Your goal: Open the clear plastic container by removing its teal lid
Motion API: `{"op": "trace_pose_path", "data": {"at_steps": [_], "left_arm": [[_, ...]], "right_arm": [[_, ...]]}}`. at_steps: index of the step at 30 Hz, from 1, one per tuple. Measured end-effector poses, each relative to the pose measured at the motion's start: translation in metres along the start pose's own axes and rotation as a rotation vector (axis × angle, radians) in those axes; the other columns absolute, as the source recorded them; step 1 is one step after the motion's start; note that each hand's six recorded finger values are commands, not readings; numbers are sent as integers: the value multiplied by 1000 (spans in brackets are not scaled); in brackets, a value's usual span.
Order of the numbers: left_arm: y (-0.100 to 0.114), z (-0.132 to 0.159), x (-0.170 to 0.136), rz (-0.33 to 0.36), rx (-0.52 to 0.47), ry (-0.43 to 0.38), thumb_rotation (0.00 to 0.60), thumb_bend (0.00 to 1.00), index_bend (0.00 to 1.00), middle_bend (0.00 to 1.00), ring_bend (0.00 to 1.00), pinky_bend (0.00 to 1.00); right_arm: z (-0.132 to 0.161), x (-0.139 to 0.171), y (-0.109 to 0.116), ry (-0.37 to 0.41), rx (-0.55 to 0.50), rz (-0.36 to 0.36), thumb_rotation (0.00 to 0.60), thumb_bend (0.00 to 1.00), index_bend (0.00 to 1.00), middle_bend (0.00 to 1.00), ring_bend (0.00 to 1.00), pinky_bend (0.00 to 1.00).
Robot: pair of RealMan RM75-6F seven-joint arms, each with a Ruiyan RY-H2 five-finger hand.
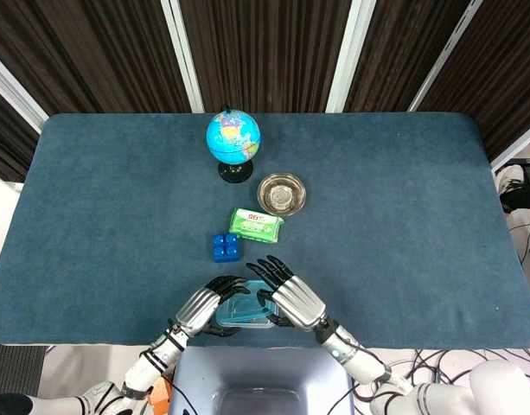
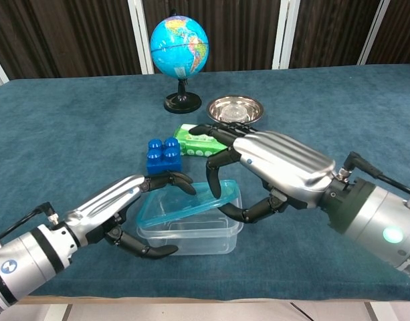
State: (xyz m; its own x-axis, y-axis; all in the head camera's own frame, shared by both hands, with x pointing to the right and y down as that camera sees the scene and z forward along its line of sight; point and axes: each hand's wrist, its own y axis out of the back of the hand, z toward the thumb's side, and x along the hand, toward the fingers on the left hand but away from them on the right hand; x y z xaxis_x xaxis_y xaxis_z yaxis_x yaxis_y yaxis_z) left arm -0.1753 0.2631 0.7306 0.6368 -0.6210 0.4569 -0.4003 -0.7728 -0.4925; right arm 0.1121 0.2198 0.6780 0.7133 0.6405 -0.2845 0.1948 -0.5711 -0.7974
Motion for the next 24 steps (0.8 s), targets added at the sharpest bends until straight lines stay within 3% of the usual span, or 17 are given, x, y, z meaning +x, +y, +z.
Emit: {"op": "trace_pose_path", "data": {"at_steps": [4,7,12,17,24], "left_arm": [[2,0,-1,6,-2,-1,600,284,284,413,424,577],[2,1,-1,3,-14,-6,600,282,204,339,383,520],[6,1,-2,12,-9,-17,600,279,22,143,213,383],[17,2,-3,67,2,-22,600,271,0,25,95,264],[29,-5,-6,110,1,-1,600,252,0,0,9,169]], "right_arm": [[0,1,-2,1,10,-2,600,425,694,89,0,0],[0,2,-1,9,25,-7,600,470,723,106,0,0],[0,5,2,24,66,-16,600,484,768,137,0,0],[0,9,9,45,105,-35,600,484,777,142,0,0],[-2,14,26,62,133,-71,600,484,777,143,0,0]]}}
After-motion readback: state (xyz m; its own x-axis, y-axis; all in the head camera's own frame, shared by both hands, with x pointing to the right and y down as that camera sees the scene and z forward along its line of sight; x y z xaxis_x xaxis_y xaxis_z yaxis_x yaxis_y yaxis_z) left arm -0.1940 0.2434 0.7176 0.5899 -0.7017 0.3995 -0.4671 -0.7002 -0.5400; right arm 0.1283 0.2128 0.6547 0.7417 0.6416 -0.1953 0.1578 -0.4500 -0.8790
